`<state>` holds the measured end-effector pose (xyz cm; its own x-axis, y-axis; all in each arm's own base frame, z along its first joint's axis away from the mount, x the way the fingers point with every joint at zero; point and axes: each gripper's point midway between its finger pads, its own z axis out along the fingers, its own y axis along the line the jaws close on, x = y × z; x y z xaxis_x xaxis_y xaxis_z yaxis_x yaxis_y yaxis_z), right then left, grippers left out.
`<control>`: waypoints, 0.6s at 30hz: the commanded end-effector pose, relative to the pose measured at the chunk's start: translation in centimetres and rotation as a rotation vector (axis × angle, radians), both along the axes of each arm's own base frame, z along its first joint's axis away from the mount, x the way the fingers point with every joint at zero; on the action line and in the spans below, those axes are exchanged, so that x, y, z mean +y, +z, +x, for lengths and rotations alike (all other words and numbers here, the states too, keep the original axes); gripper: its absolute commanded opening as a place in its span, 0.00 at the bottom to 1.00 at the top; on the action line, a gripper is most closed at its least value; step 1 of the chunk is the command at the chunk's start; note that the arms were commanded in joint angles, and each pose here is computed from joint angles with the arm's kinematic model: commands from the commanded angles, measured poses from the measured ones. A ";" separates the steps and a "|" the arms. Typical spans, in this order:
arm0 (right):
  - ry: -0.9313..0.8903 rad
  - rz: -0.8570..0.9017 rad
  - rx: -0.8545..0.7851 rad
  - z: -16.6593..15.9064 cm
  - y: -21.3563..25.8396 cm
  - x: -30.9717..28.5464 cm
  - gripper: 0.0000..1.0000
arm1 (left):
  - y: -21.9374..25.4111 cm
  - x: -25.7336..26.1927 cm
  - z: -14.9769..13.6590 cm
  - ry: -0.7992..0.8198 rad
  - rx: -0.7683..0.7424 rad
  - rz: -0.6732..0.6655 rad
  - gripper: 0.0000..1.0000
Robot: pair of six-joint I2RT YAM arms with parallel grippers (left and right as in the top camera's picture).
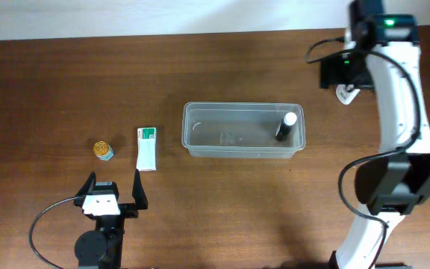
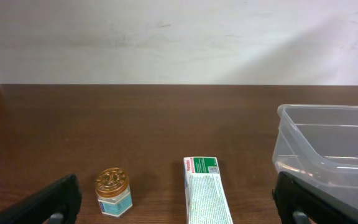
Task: Pack container
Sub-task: 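Move the right gripper back right over the white spray bottle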
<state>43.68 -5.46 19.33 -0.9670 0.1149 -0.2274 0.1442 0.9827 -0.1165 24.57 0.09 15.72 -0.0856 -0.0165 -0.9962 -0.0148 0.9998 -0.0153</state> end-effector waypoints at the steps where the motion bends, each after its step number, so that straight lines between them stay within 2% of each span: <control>1: 0.074 -0.001 -0.047 0.7 1.1 -1.9 1.00 | 0.0 -0.1 0.0 -0.008 -0.004 0.011 0.99; 4: 0.078 0.047 -0.098 1.4 1.4 -3.3 0.98 | 0.0 -0.1 0.0 -0.008 -0.004 0.010 0.99; 7: 0.194 0.104 -0.140 2.1 1.6 -3.3 0.98 | 0.0 -0.1 0.0 -0.008 -0.004 0.011 0.99; 11: 0.222 0.101 -0.152 2.7 1.3 -3.5 0.98 | 0.0 -0.1 0.0 -0.008 -0.004 0.011 1.00; 18: 0.228 0.121 -0.080 4.2 -3.1 -3.3 0.98 | 0.0 -0.1 0.0 -0.008 -0.003 0.010 0.99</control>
<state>46.94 -9.35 19.01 -0.9373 -0.0435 -0.3458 -0.0394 0.9990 -0.0191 24.58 0.09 15.73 -0.0853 -0.0165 -0.9962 -0.0148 0.9998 -0.0153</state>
